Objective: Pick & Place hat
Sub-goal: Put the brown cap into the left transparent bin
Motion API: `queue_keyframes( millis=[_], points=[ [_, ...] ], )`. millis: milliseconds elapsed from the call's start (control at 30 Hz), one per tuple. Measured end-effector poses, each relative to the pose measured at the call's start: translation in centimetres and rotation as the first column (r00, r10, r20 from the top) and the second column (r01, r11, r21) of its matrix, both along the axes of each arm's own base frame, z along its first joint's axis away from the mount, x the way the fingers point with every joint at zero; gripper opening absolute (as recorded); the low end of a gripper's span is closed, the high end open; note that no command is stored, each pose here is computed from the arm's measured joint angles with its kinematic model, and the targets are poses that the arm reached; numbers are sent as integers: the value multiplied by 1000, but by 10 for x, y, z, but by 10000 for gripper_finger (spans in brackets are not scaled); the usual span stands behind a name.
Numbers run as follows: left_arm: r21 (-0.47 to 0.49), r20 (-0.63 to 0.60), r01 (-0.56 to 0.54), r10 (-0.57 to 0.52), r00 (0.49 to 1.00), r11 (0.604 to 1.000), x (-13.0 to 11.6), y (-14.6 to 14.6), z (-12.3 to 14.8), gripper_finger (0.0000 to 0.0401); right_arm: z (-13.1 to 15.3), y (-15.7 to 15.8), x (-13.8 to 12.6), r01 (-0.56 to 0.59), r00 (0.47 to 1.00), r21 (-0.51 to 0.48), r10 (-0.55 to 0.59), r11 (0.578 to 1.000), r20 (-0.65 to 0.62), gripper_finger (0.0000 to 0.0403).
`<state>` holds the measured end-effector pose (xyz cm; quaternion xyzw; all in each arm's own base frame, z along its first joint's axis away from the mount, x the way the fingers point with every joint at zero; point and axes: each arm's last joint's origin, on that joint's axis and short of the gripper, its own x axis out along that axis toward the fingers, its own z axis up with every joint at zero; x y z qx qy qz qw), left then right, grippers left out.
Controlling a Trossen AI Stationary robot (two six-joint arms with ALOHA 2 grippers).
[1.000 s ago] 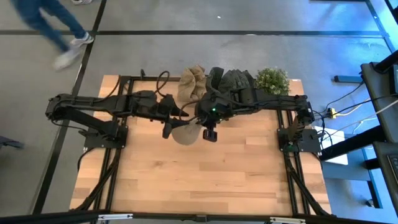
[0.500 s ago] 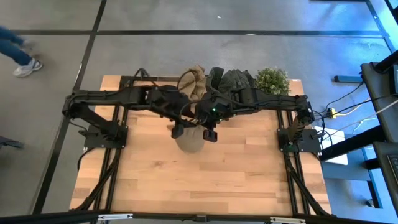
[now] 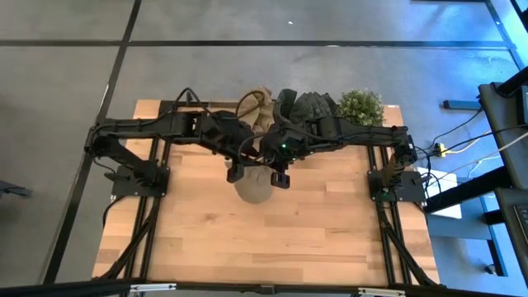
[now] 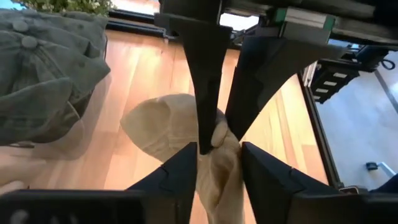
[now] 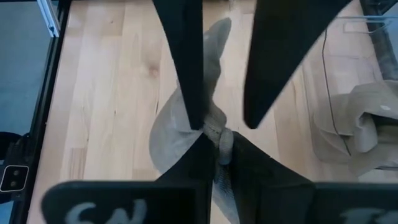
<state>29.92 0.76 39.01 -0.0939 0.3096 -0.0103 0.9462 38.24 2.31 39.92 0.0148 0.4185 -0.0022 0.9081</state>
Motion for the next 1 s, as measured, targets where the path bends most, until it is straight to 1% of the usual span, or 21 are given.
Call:
queue_keyframes(
  millis=[167,333,467,567,667,767,867,933,1000],
  points=[
    [-2,-41,0,-1,999,1000,4,0,-8,88,0,0,0,1,1000,-4,-1,1000,-2,36],
    [1,-46,4,-4,999,1000,6,0,-10,73,-1,0,0,2,1000,-3,-2,1000,-7,39],
    [22,-44,34,-33,999,999,6,0,-10,56,-1,0,0,0,1000,-4,0,1000,-6,38],
    [23,-41,78,-77,996,997,5,-1,-10,30,0,0,0,-14,1000,-10,14,1000,-2,41],
    [48,-56,105,-103,993,993,3,-1,-9,9,0,0,0,-44,999,-35,44,998,3,60],
    [67,-99,120,-113,989,990,0,-1,-11,9,1,0,0,-60,998,-49,60,997,6,90],
    [85,-138,145,-133,982,986,-2,-1,-14,7,0,0,-1,-63,998,-52,62,997,-15,129],
    [104,-169,167,-148,974,980,-5,0,-15,7,3,-3,-6,-46,998,-69,43,997,-43,156],
    [132,-204,196,-167,965,972,-10,3,-13,7,12,-6,-14,-7,999,-115,1,993,-47,177]
  ],
)
